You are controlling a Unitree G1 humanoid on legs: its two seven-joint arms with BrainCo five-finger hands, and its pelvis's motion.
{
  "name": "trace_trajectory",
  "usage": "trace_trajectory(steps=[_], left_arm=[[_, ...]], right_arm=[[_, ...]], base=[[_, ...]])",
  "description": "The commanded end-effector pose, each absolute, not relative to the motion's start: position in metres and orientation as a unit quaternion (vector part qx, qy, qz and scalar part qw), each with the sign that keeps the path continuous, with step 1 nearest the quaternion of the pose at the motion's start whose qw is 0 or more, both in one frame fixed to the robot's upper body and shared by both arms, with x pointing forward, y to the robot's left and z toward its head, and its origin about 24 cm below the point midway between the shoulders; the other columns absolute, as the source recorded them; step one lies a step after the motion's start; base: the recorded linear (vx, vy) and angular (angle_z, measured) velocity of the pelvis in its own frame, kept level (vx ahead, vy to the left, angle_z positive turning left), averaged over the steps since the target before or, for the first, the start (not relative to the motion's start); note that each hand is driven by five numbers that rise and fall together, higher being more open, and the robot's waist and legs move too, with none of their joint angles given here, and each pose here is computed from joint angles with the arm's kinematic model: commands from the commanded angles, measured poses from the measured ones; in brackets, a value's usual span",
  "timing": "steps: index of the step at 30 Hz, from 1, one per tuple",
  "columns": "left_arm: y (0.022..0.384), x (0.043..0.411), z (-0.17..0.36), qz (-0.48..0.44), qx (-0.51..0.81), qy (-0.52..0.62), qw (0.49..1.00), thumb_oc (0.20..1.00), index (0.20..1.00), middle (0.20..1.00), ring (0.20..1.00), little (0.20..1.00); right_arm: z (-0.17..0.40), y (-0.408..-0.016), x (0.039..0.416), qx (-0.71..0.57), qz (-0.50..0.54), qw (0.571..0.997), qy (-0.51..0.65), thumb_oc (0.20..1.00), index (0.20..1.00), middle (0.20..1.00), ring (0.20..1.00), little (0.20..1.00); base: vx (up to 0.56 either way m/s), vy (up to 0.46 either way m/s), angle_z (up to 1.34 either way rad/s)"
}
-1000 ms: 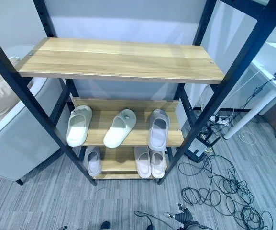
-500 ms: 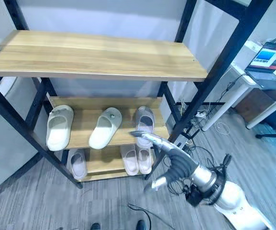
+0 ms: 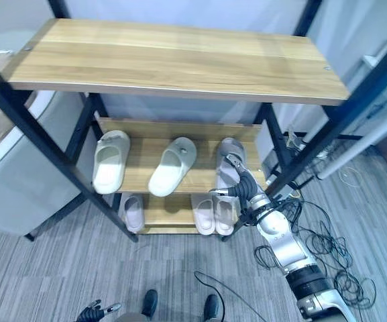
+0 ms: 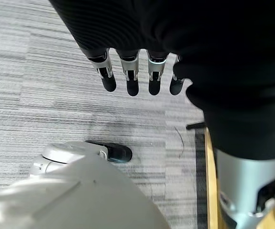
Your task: Arrange the slippers neatly on the shoe rack.
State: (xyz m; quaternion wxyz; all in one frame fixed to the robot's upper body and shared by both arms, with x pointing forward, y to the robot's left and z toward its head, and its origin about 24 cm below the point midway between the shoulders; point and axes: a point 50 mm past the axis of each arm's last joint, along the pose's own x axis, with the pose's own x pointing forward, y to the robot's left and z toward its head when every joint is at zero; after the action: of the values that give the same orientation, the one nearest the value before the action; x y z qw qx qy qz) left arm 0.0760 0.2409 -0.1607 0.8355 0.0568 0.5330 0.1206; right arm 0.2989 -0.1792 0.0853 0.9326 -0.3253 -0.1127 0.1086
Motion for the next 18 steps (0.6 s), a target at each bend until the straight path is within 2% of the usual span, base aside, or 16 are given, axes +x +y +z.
trace_trajectory(steps=[1, 8, 12, 18], left_arm=[[0.244, 0.093, -0.157, 0.107, 0.091, 0.524, 0.840, 1.000, 1.000, 1.000, 1.000, 1.000], [0.240, 0.110, -0.153, 0.098, 0.103, 0.495, 0.857, 1.000, 1.000, 1.000, 1.000, 1.000], [0.239, 0.120, -0.150, 0.099, 0.109, 0.481, 0.864, 1.000, 1.000, 1.000, 1.000, 1.000], [0.240, 0.126, -0.148, 0.107, 0.109, 0.470, 0.869, 1.000, 1.000, 1.000, 1.000, 1.000]], right_arm=[[0.111, -0.174, 0.315, -0.371, 0.073, 0.910, -0.171, 1.000, 1.000, 1.000, 1.000, 1.000], [0.127, -0.170, 0.351, -0.455, 0.029, 0.873, -0.173, 1.000, 1.000, 1.000, 1.000, 1.000], [0.146, -0.165, 0.373, -0.461, 0.008, 0.871, -0.172, 1.000, 1.000, 1.000, 1.000, 1.000], [0.147, -0.159, 0.385, -0.457, 0.008, 0.876, -0.155, 1.000, 1.000, 1.000, 1.000, 1.000]], base=[[0.00, 0.013, -0.06], [0.00, 0.003, 0.02], [-0.01, 0.036, 0.11], [0.00, 0.013, 0.01]])
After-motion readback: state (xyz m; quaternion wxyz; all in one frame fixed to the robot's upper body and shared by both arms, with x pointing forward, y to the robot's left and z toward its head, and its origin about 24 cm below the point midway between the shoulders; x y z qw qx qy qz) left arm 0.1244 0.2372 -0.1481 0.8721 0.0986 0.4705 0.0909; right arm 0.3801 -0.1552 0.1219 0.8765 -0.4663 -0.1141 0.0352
